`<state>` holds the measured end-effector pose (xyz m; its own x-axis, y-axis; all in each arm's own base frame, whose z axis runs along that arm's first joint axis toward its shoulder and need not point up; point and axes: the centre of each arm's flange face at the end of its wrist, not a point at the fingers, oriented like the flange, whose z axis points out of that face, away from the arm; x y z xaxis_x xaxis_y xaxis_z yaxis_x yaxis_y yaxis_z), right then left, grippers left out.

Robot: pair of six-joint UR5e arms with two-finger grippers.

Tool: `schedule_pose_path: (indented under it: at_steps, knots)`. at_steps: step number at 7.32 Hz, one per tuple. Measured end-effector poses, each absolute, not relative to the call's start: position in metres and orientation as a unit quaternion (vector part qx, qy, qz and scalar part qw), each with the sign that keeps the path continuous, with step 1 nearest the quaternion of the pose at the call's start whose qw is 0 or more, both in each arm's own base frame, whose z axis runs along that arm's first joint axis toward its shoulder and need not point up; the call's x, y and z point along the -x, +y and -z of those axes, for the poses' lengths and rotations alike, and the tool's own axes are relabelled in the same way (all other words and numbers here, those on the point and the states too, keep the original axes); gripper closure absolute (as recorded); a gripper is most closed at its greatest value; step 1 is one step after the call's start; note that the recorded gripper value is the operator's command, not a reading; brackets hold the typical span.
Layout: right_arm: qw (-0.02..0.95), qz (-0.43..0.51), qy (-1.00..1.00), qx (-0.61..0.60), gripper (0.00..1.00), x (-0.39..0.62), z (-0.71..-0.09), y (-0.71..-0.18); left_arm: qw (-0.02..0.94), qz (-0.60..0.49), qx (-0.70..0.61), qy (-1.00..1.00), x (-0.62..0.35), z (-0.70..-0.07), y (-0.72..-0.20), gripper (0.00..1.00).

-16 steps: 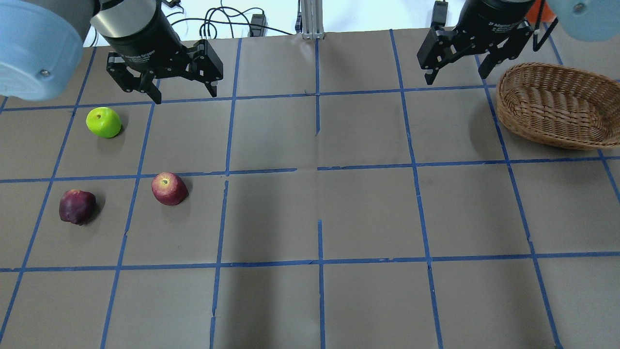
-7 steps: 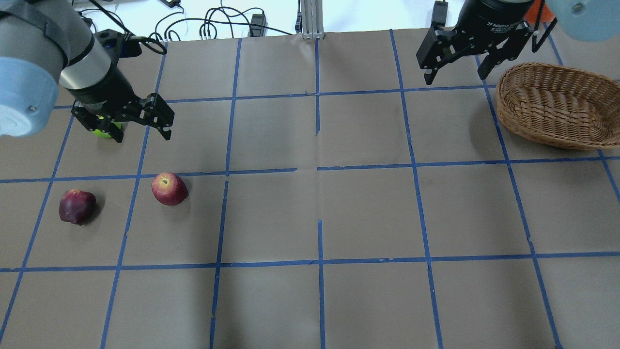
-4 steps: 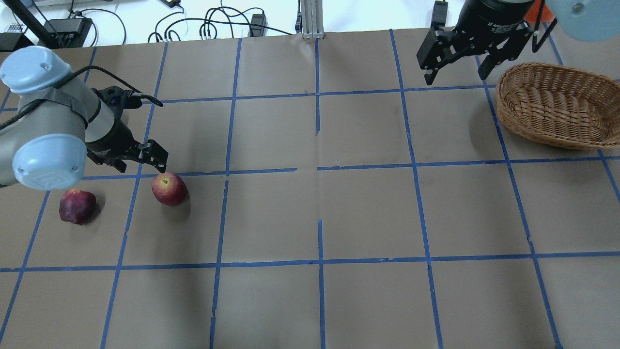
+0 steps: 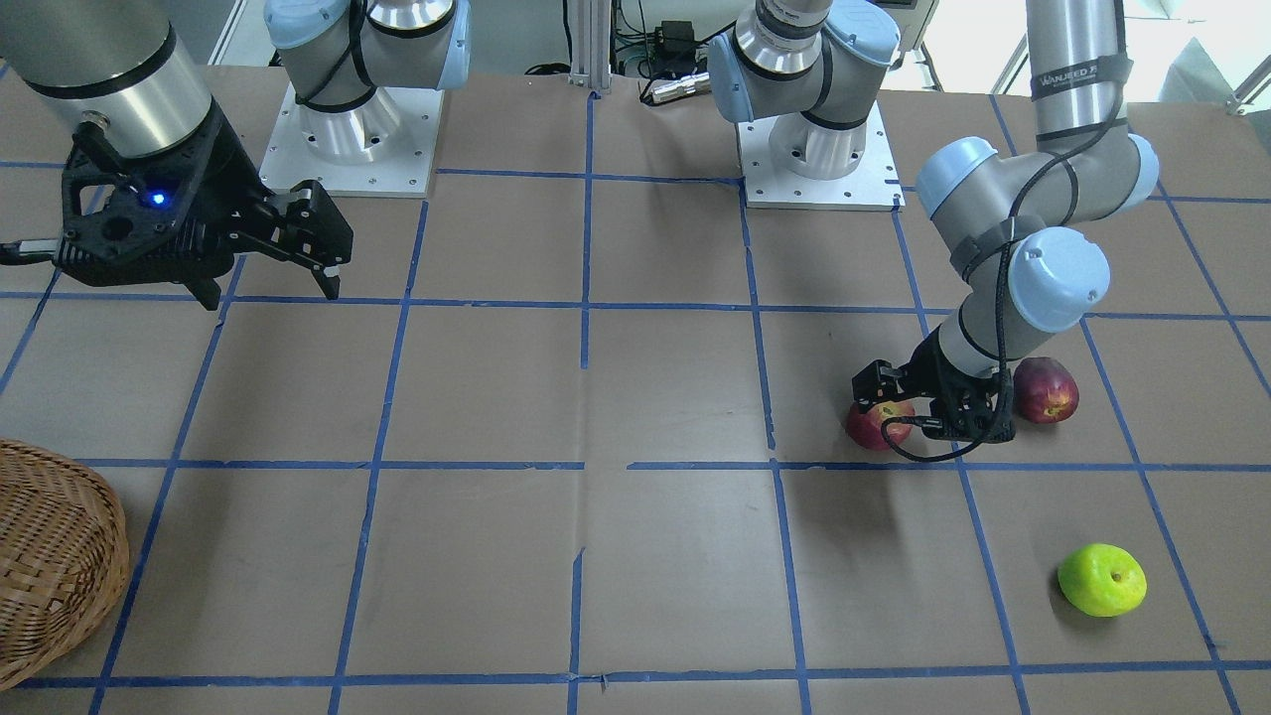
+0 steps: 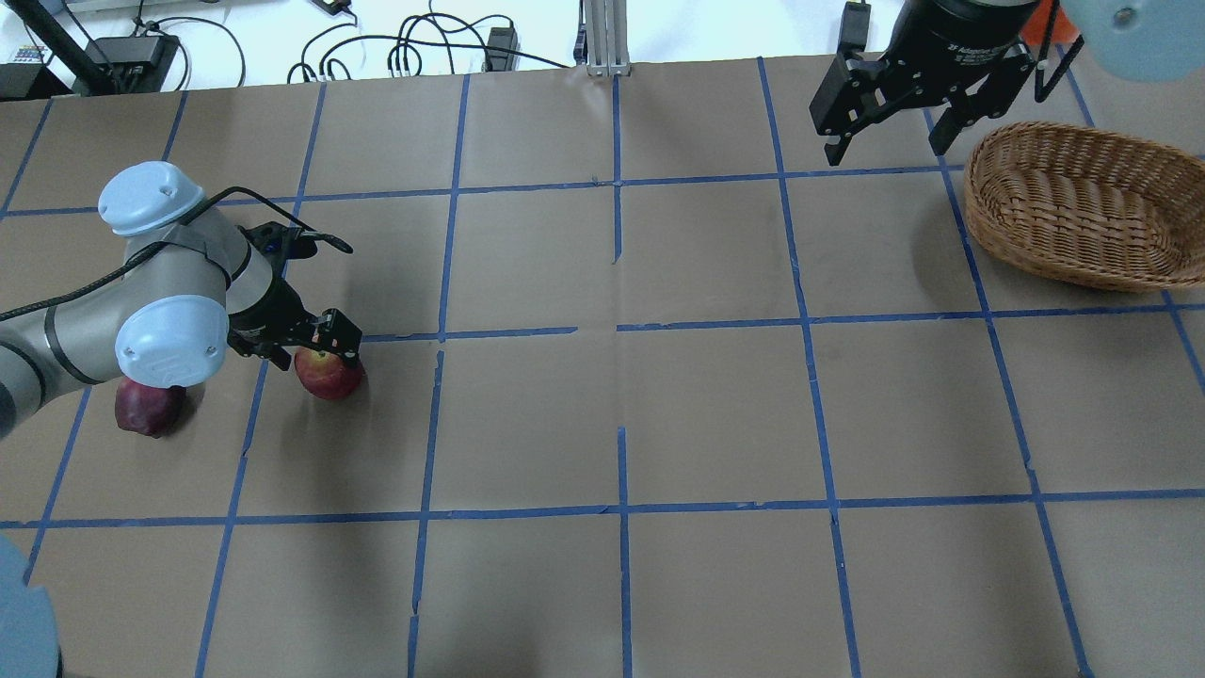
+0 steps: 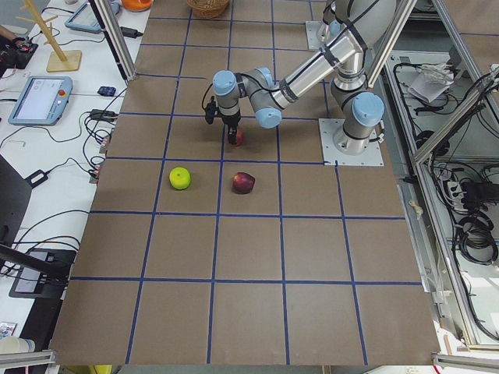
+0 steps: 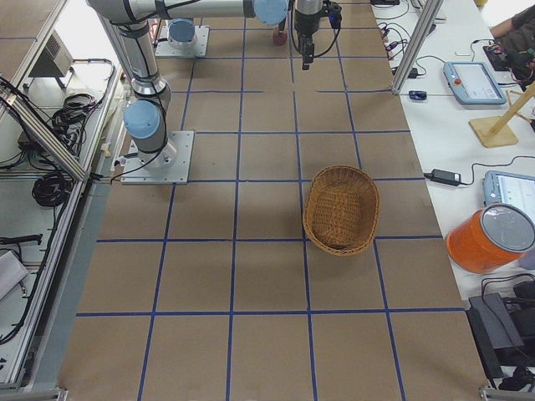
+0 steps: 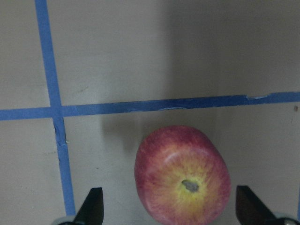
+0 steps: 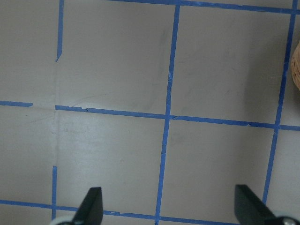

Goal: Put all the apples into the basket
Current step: 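Close the left gripper around the light red apple, then carry the light red apple to the table center and release it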

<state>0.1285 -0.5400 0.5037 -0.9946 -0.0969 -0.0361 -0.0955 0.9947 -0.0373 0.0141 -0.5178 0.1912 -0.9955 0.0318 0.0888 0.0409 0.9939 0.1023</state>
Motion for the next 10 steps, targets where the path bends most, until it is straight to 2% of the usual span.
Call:
schedule_pose_path:
  at_steps: [1,2,5,7,9,10]
  knots:
    - [0.018,0.018,0.999,0.048,0.00,-0.128,-0.504,-0.540,0.049,0.059,0.018,-0.997,-0.013,-0.182,-0.519,0.72]
    - [0.018,0.017,0.999,0.048,0.00,-0.128,-0.504,-0.540,0.049,0.059,0.018,-0.997,-0.013,-0.181,-0.520,0.88]
    - [0.018,0.018,0.998,0.050,0.00,-0.128,-0.504,-0.539,0.037,0.025,-0.046,-0.998,0.021,-0.220,-0.545,0.88]
    - [0.018,0.017,0.998,0.053,0.00,-0.128,-0.504,-0.539,0.049,-0.002,-0.107,-0.993,0.124,-0.252,-0.564,0.87]
    - [0.018,0.014,0.998,0.056,0.00,-0.128,-0.504,-0.538,0.090,-0.011,-0.153,-0.984,0.230,-0.265,-0.561,0.87]
    - [0.018,0.013,0.998,0.057,0.00,-0.128,-0.504,-0.537,0.098,-0.006,-0.155,-0.983,0.272,-0.260,-0.556,0.83]
